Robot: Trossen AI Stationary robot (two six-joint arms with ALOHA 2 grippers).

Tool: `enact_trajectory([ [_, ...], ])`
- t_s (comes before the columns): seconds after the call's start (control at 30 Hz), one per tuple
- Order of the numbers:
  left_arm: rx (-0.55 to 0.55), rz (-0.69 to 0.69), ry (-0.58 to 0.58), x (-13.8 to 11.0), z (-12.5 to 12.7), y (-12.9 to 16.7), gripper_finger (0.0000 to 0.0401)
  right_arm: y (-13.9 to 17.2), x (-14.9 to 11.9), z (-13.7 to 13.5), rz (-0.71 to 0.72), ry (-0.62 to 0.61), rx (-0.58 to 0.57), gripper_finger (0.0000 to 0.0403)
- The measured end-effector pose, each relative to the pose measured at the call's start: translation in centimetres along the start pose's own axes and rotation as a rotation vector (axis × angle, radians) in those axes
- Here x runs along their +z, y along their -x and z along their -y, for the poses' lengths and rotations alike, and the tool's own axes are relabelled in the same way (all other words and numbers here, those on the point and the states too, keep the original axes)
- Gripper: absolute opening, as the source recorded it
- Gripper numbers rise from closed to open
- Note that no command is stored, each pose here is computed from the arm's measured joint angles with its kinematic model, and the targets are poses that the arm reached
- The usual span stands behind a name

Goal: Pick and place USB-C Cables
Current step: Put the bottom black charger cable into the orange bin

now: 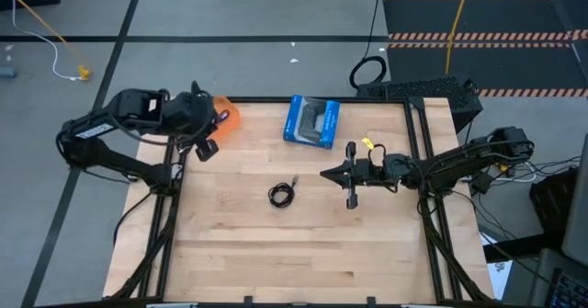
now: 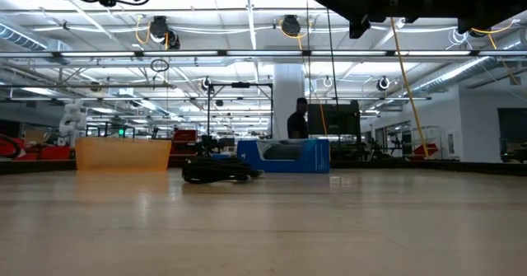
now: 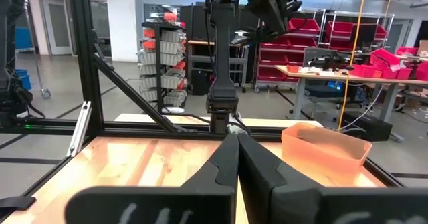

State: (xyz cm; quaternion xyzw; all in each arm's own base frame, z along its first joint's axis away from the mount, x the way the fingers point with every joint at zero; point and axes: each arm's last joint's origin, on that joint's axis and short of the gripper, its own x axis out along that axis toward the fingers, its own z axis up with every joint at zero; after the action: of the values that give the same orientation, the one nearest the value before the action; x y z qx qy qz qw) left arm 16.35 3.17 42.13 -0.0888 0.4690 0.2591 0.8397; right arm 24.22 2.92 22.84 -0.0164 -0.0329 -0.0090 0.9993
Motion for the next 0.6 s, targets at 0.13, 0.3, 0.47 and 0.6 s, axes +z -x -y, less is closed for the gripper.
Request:
enact_trajectory([
  [0.13,-0.001,-0.051,0.032,0.0,-0.8,-0.4,0.0008,0.0,0.0,0.0,-0.001,0.000,0.000,0.0000],
  [0.3,0.044,-0.080,0.087,0.0,-2.3,-0.6,0.0021,0.0,0.0,0.0,-0.001,0.006,0.000,0.0000],
  [0.47,0.086,-0.069,0.107,0.5,-3.7,-1.1,0.0008,0.0,0.0,0.0,-0.001,0.007,0.000,0.0000],
  [0.6,0.130,-0.052,0.141,1.1,-5.2,-1.6,0.0017,0.0,0.0,0.0,-0.001,0.007,0.000,0.0000],
])
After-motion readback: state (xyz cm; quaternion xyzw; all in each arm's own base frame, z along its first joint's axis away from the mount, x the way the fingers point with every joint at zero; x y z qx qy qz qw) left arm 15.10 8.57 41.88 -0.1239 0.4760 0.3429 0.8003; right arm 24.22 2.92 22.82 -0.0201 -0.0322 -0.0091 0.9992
